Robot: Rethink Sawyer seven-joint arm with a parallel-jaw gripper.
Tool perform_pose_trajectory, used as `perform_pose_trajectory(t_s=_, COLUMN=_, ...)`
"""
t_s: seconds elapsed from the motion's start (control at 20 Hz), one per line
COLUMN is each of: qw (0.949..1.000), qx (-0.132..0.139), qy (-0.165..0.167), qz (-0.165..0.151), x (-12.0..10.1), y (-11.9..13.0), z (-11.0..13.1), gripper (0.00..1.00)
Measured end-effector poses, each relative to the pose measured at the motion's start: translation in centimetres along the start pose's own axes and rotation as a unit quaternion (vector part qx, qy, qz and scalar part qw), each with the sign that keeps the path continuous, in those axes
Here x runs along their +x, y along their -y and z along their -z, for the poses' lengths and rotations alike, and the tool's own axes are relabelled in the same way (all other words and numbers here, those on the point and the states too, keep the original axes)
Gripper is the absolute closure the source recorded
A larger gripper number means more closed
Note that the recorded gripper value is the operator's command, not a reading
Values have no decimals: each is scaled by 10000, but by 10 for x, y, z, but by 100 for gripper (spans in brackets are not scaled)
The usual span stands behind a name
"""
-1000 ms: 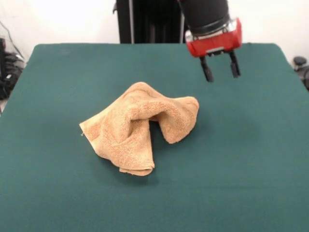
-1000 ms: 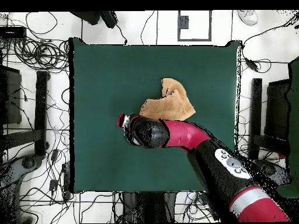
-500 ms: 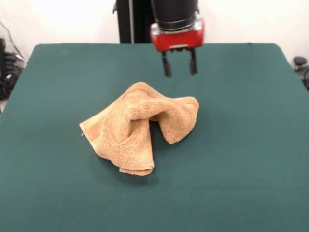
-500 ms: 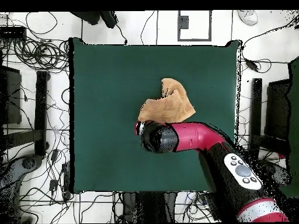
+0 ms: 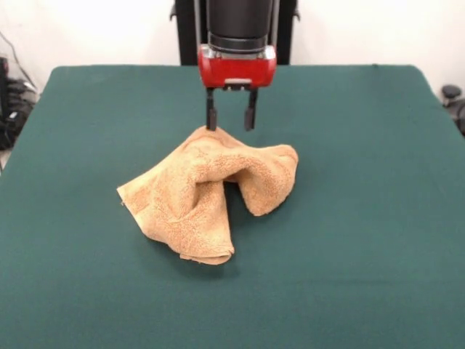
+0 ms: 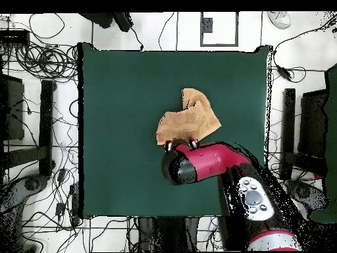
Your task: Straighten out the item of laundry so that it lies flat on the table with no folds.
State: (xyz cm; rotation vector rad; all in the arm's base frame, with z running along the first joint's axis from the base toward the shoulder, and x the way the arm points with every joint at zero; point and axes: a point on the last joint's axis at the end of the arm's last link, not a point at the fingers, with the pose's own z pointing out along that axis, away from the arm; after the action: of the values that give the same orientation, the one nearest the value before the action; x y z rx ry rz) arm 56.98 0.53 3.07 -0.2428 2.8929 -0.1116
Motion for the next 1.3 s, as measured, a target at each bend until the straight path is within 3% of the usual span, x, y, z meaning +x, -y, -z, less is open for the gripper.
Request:
perform_pose_trajectory(t_s=0.1, qw=9986, qx=120, qy=396, qz=328, x=-7, y=-9, z=2, gripper=0)
perform_pose_trajectory(t_s=0.5, qw=9911, qx=150, qy=1220, qz=502, x=-40, y=-21, z=2, gripper=0)
perform_pose_trajectory(t_s=1.3, qw=9878, qx=-39, qy=1536, qz=240, x=-33, y=-42, z=-29, gripper=0)
